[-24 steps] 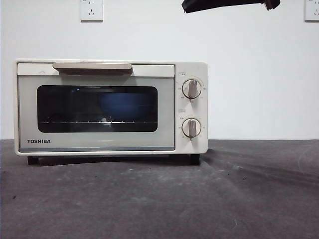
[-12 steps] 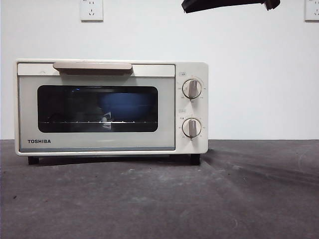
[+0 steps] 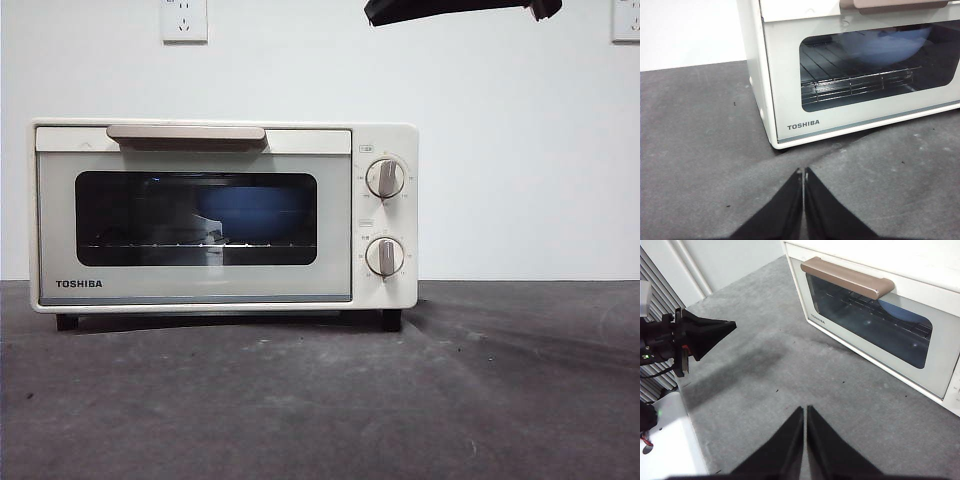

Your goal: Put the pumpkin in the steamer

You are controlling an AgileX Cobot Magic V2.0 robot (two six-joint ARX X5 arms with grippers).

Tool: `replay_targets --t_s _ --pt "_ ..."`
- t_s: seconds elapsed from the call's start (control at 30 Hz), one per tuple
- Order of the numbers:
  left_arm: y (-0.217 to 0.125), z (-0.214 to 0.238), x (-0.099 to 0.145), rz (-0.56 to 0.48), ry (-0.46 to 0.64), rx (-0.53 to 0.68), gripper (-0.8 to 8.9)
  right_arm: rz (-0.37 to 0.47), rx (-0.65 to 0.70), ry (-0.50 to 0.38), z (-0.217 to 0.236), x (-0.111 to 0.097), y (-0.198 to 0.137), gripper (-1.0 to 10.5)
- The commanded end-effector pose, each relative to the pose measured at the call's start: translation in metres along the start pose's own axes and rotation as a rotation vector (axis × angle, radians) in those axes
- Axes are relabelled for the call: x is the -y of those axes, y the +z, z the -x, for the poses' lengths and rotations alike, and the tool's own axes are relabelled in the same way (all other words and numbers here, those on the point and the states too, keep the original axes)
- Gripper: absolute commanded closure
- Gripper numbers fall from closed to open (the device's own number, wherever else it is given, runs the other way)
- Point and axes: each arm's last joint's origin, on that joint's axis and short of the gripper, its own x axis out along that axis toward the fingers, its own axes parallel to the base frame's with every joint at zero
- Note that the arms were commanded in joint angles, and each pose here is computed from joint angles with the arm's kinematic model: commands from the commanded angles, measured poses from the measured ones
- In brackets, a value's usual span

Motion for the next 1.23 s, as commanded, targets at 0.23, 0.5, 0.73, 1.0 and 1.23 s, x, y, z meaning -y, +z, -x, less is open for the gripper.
replay_targets --t_s 0.23,0.5,0.73,1.0,1.23 --pt "-0.006 -0.002 0.0 0.003 0.0 -0.013 7.95 0.044 0.048 0.026 0.003 -0.007 0.006 9.4" --pt "-0.006 -0.002 0.0 0.003 0.0 -0.012 7.95 0.156 0.14 -0.146 0.029 0.006 0.014 9.4" --pt "-0.006 -0.002 0.0 0.003 0.0 -0.012 7.95 0.134 0.3 -0.406 0.085 0.028 0.003 9.4" --pt "-0.006 -0.002 0.0 0.003 0.0 -0.012 7.95 0.165 0.467 -0.672 0.113 0.042 -0.058 9.4" --pt "-0.006 -0.002 0.0 0.003 0.0 -0.012 7.95 0.167 0.563 -0.789 0.105 0.048 -0.117 9.4"
